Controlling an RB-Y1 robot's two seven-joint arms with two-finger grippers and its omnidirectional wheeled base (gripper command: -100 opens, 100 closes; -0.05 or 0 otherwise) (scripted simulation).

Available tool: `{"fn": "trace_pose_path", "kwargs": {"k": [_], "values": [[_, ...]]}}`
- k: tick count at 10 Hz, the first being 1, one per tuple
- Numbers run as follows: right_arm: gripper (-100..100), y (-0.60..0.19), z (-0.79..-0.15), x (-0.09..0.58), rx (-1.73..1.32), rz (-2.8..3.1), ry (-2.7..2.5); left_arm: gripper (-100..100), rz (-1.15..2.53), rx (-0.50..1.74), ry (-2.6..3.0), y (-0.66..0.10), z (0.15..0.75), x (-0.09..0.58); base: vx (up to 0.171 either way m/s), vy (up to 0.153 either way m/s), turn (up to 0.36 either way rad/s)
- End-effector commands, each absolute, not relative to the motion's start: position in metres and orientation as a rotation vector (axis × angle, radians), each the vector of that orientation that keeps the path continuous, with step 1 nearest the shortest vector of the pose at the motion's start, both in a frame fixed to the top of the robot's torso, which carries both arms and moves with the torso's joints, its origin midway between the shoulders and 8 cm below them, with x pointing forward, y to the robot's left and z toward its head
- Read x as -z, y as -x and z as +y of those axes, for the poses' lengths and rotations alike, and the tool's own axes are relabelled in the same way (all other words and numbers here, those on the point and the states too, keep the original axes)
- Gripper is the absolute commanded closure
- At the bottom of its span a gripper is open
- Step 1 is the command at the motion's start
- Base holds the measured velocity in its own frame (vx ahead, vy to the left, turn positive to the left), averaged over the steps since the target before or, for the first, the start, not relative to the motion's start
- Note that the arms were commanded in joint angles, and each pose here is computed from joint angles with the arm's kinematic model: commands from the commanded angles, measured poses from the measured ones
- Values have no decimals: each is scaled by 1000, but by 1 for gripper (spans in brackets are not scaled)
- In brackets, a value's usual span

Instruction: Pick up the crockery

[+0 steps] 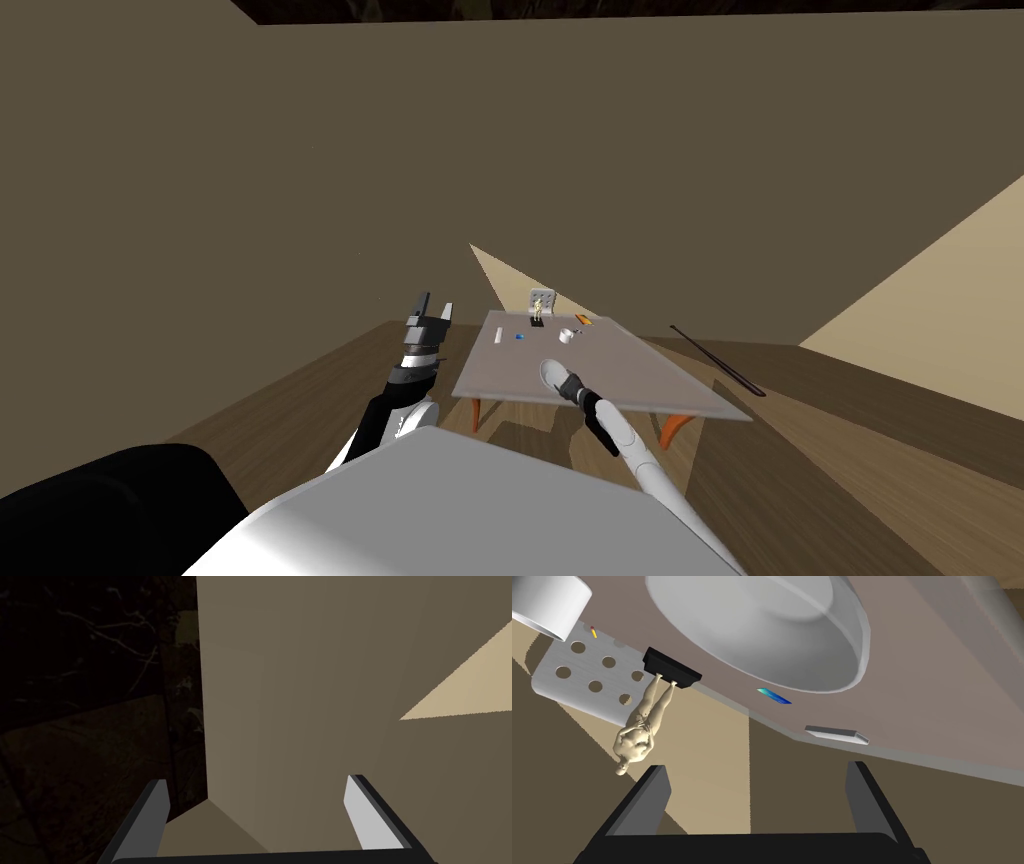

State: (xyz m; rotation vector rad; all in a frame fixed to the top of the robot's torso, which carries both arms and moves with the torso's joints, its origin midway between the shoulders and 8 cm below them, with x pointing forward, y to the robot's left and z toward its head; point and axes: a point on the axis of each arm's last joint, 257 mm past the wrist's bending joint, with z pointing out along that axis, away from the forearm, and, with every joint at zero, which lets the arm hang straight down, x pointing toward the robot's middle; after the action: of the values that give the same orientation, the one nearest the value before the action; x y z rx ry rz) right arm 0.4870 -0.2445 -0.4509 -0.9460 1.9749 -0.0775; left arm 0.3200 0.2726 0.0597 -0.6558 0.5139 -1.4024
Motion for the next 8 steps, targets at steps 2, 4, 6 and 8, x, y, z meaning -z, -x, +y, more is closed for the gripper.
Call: {"fn": "trace_pose_path", "kwargs": {"k": [2,4,6,8], "values": [[-100,-483,-257,467,120,2007,1025,0,514,1402,656,-320,273,-60,24,68,10],[-100,-480,-267,479,154,2029,1093,0,514,1402,656,-320,273,-60,7,42,9],[-100,-478,-276,488,191,2039,1166,0,514,1402,656,-320,273,-60,16,59,14],[-100,-475,-279,492,197,2048,1176,0,514,1402,656,-320,273,-60,14,35,5]]}}
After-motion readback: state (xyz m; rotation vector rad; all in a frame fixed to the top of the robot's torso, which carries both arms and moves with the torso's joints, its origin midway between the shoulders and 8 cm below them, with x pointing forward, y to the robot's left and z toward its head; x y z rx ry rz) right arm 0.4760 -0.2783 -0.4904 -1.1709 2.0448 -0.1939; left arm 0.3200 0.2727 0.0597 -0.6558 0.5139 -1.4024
